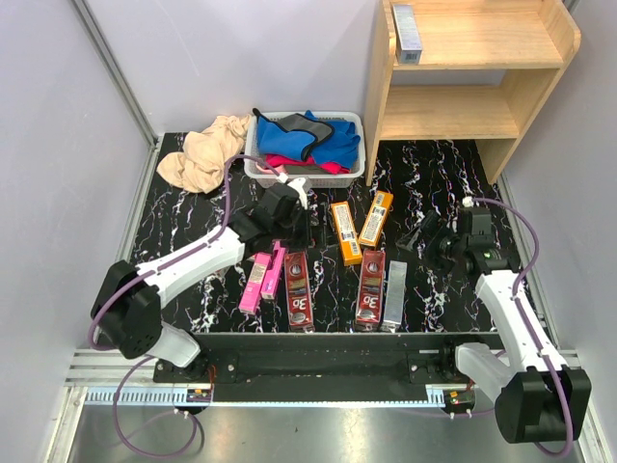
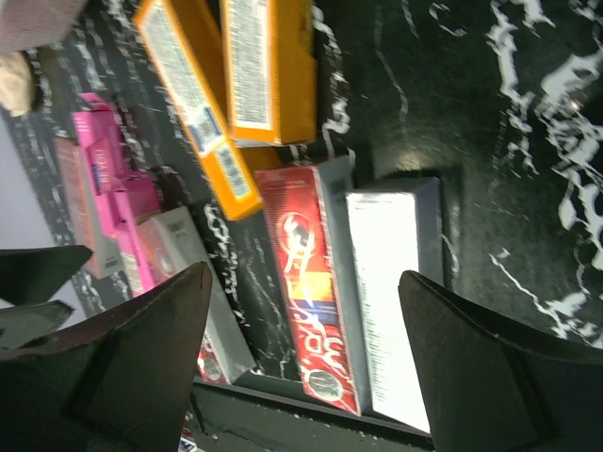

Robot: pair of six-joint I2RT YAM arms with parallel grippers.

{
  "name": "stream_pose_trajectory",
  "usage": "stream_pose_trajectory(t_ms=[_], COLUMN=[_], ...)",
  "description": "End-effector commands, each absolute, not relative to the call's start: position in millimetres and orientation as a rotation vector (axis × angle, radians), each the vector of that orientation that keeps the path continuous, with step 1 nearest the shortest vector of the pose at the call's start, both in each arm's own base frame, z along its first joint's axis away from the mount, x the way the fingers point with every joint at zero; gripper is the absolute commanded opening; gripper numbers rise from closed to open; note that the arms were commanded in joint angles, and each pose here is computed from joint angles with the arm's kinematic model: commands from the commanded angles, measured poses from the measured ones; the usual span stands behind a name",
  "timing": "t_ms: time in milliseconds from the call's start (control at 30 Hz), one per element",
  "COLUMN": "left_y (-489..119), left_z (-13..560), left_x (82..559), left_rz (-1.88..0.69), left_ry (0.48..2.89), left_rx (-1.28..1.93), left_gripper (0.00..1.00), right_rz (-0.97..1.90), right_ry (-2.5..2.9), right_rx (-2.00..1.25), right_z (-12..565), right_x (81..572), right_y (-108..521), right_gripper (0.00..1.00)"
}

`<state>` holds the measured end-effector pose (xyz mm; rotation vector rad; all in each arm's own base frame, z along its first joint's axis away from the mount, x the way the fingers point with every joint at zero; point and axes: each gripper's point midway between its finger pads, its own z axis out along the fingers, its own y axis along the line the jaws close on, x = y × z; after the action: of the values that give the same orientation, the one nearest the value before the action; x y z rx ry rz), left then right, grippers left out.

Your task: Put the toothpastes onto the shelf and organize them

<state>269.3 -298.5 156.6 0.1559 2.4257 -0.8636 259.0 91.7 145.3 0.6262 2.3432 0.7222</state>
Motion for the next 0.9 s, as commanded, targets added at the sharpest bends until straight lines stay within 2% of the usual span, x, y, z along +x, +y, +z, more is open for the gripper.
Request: stream_pose_trajectory(t_ms=[0,367,600,867], left_y=[-320,-320,-318,-318], left_z=[177,169,169,169], left_x=[284,284,284,283], left_rz=[-0.901,-0.885,-0.875,-0.87], left_ry=[2.343,2.358,2.36,2.363], left_rx=[0.191,0.192,0.199,0.202], left_gripper=[0.99,0.99,0.99,0.99], right_rz=[0.597,0.483,0.412,0.321], right_ry=[2.422,2.65,2.726,2.819], right_rx=[0.65,0.587,0.568,0.511], right_z=[118,67,44,24], right_x=[249,233,227,222], right_y=[81,101,104,115], right_gripper=[0.88,0.8,0.68,0.64])
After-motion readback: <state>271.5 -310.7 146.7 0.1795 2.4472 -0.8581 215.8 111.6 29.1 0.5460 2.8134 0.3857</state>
